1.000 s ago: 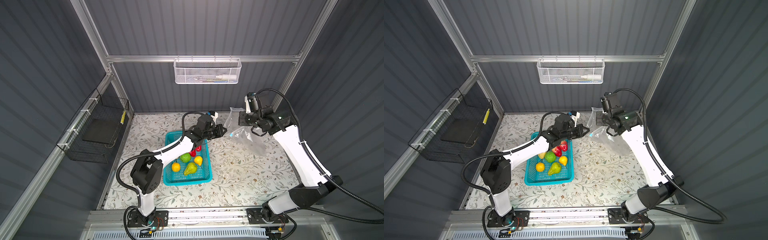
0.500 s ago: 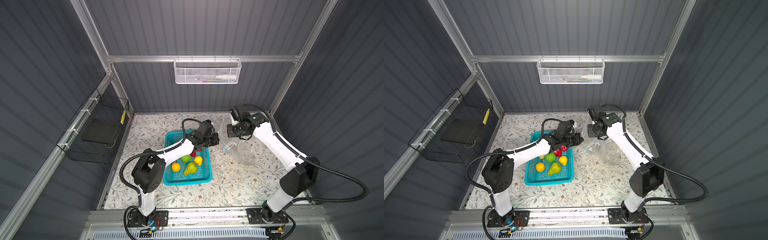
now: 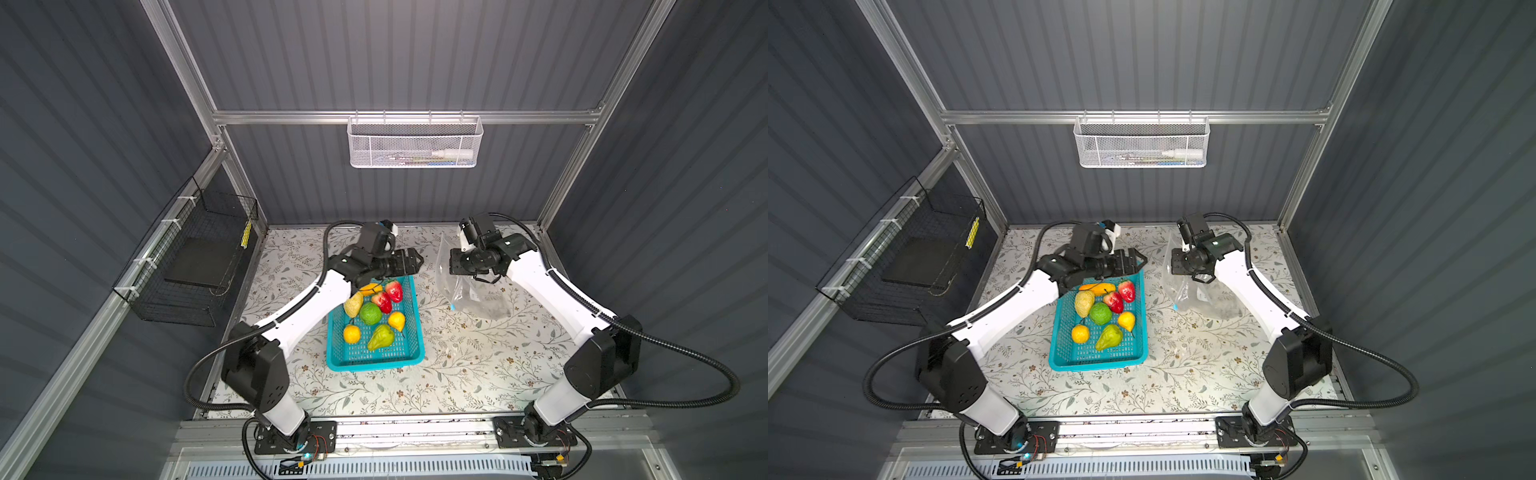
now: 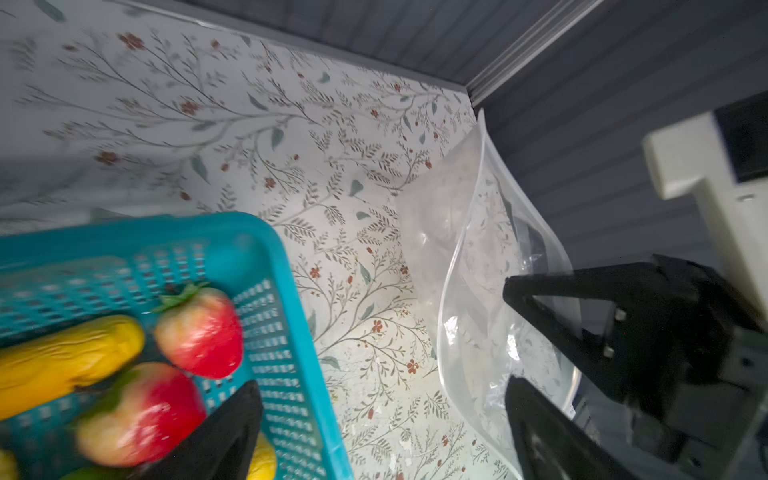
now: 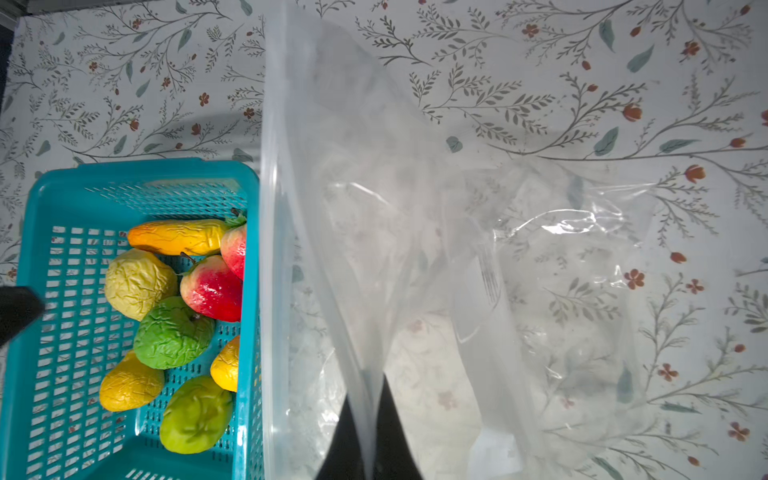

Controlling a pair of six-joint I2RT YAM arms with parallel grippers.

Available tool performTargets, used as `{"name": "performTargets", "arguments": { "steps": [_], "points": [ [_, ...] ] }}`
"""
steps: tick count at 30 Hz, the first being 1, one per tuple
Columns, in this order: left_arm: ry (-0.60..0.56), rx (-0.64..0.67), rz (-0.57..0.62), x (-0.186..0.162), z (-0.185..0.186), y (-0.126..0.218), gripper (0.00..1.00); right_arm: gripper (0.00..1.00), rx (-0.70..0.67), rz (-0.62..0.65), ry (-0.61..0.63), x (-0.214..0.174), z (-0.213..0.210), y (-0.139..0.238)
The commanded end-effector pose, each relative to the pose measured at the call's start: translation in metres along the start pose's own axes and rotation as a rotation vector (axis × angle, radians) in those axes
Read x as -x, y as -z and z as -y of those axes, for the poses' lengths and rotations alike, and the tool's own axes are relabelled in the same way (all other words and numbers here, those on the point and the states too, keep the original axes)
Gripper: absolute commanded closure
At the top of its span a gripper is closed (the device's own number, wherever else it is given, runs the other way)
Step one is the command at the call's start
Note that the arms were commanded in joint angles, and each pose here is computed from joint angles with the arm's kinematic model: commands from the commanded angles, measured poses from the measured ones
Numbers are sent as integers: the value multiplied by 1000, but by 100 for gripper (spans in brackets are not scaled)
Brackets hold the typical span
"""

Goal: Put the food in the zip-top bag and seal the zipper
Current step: 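Lower the left gripper into the teal basket and grasp the green pear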

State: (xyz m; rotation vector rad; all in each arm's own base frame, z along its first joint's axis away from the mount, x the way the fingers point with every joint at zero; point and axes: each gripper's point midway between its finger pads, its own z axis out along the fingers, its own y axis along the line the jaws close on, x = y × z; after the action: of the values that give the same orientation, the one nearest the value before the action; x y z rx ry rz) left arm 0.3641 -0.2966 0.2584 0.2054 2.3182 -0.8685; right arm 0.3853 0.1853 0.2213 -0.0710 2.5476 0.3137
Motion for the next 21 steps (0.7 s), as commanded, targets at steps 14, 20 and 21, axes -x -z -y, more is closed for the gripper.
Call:
{"name": "performTargets", "arguments": {
  "steps": [14,20,21],
  "points": [
    [-209,180,-428,-142,-77,33,8,100,103,73,-52,14,-8,22],
    [-213,168,-472,-163,-87,20,10,100,92,67,-57,11,-3,25],
    [-216,168,-476,-165,-89,18,10,100,90,68,-57,10,-2,26]
  ]
}}
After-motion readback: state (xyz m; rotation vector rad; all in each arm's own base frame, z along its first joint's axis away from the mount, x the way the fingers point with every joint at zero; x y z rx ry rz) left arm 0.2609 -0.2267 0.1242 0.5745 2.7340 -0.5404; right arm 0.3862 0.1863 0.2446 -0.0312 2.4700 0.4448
